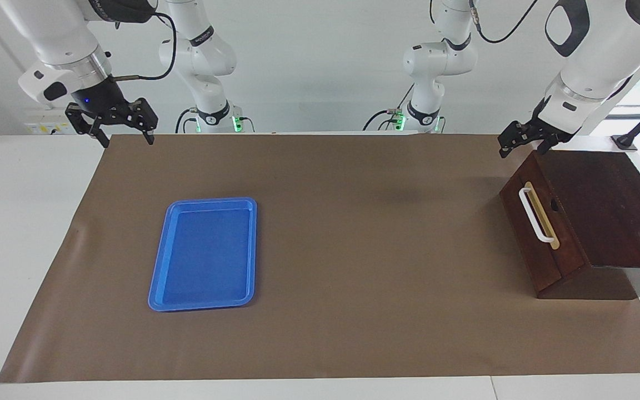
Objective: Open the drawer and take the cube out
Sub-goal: 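Grasp the white drawer handle with the left gripper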
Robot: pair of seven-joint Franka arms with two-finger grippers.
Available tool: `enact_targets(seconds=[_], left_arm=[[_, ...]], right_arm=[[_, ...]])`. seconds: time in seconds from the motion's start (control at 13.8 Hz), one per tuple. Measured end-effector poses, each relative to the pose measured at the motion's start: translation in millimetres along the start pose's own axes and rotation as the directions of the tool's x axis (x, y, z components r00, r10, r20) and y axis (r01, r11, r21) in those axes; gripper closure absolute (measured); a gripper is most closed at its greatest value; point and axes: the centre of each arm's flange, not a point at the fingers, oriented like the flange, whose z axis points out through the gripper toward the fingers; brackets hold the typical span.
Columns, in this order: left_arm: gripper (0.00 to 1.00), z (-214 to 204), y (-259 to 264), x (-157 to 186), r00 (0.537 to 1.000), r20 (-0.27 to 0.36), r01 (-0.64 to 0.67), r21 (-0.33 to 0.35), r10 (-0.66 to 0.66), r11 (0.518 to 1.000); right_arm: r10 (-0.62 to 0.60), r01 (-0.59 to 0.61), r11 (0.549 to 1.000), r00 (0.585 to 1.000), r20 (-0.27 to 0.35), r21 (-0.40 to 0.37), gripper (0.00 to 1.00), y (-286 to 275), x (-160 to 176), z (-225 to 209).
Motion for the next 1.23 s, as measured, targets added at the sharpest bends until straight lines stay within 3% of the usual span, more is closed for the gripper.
enact_targets(seconds=[0.44,0.73,0.87,1.02,1.23], left_arm=[[0.0,2,0,5,0.999,-0.036,-0.002,0.002,0.002,1.0],[0.0,41,-2,18,0.985,-0.149,-0.063,0.162,0.087,0.985],[0.0,66,-3,22,0.978,-0.157,-0.102,0.226,0.139,0.969],[0.0,95,-3,26,0.973,-0.153,-0.129,0.25,0.171,0.96],[0.0,147,-3,36,0.96,-0.119,-0.2,0.34,0.254,0.919]], right_arm=[[0.0,0.0,1.0,1.0,0.0,0.0,0.0,0,0,0],[0.0,0.0,1.0,1.0,0.0,0.0,0.0,0,0,0],[0.0,0.0,1.0,1.0,0.0,0.0,0.0,0,0,0],[0.0,0.0,1.0,1.0,0.0,0.0,0.0,0,0,0],[0.0,0.0,1.0,1.0,0.0,0.0,0.0,0,0,0]])
